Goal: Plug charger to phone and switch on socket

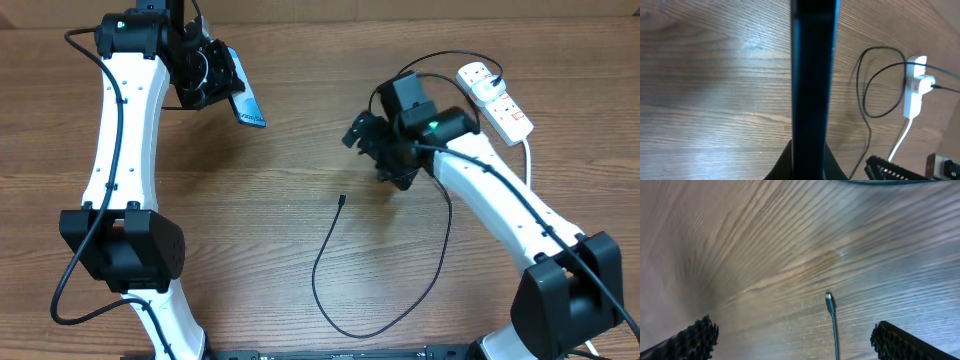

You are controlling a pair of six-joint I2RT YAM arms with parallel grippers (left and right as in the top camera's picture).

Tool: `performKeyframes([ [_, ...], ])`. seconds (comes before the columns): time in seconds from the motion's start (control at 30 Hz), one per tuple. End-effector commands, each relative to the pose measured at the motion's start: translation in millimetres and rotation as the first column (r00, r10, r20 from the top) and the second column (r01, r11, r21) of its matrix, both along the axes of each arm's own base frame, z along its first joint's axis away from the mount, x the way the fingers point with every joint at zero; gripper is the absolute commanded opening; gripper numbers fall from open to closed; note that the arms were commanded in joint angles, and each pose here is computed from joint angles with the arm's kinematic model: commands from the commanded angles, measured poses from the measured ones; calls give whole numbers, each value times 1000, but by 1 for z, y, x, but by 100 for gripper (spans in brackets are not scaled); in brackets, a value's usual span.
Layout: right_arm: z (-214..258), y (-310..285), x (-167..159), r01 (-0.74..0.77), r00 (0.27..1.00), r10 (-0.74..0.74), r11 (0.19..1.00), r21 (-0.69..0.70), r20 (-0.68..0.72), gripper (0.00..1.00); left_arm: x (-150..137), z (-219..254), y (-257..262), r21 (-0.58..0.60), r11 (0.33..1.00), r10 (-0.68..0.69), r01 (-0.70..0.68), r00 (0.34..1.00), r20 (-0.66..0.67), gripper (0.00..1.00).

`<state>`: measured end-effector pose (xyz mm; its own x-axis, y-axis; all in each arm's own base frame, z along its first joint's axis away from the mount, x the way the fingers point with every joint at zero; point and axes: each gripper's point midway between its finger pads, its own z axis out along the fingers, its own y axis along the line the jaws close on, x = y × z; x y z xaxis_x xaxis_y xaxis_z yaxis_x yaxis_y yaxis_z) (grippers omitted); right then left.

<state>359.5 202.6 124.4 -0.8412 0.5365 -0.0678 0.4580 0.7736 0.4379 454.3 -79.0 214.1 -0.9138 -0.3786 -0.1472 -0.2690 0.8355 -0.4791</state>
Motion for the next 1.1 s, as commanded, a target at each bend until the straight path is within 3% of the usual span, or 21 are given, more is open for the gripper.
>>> performKeyframes([
  [0.0,-3,7,-4,-90,994,92,995,-40,50,100,-2,-4,-2,39,995,-96,95,995,24,4],
  [0.13,-15,11,-7,-118,992,121,990,-81,37,100,-7,-5,-3,48,990,-133,132,991,17,4],
  [0.2,-29,14,-10,-128,992,129,987,-98,3,94,-9,-6,-3,49,990,-135,135,991,8,4],
  [0.27,-46,19,-17,-159,987,155,980,-119,-41,81,-9,-6,-2,52,989,-143,142,990,10,4],
  [0.53,-70,17,-44,-248,965,221,943,-222,-139,72,-9,-7,-2,56,988,-146,145,989,12,4],
  [0.73,-73,5,-63,-289,943,237,932,-219,-236,72,-9,-7,-3,56,987,-148,148,989,13,4],
  [0.93,-68,36,-49,-280,956,260,947,-160,-136,93,-10,-7,-8,56,985,-163,162,987,12,4],
  [1.07,-66,46,-48,-295,954,281,942,-162,-102,95,-11,-7,-10,57,984,-167,166,986,13,4],
])
